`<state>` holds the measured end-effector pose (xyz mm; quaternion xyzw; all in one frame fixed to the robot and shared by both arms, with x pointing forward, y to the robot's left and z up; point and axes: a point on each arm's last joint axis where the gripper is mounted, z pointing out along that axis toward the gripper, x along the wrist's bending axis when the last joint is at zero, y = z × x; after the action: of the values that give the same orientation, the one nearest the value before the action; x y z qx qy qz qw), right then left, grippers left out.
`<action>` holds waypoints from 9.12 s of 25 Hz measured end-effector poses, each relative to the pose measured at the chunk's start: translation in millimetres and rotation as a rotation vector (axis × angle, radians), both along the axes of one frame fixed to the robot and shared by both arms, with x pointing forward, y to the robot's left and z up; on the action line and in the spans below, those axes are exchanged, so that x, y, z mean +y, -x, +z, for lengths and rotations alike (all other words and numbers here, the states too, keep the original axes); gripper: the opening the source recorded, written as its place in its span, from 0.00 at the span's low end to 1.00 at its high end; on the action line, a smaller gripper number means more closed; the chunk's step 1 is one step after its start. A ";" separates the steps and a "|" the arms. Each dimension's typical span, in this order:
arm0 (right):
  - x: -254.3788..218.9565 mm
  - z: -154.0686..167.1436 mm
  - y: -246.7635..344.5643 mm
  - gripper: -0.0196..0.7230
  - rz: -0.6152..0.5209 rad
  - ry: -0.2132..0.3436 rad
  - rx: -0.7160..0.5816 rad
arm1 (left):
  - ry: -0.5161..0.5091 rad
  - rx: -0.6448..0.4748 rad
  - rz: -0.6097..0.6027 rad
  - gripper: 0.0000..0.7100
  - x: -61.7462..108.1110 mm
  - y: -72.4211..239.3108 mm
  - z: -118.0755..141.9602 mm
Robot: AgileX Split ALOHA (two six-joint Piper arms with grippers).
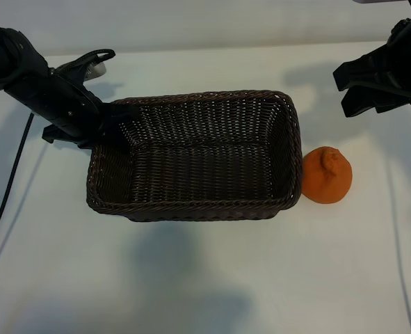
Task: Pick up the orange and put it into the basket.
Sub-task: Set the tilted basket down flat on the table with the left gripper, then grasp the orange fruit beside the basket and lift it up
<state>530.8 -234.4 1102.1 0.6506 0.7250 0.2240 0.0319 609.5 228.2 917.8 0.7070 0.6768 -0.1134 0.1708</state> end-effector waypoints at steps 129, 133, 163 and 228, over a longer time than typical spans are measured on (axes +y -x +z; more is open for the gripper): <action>0.0 0.0 0.0 0.59 0.000 0.000 0.000 | -0.106 -0.027 -0.053 0.71 14.2 52.2 149.0; 0.0 0.0 0.0 0.59 0.000 0.000 0.000 | -0.105 -0.027 -0.052 0.71 14.1 52.2 149.1; -0.1 -0.4 1.0 0.59 0.003 0.002 0.011 | 0.109 0.006 -0.151 0.71 10.1 113.6 135.5; -9.1 -76.9 -41.8 0.74 0.044 0.217 0.181 | 0.140 -0.078 -0.142 0.64 7.5 111.2 141.9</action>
<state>572.7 -243.5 1025.2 0.6447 0.7590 0.0855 0.0316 498.3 235.7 1059.8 0.7433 0.6084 -0.1446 0.2377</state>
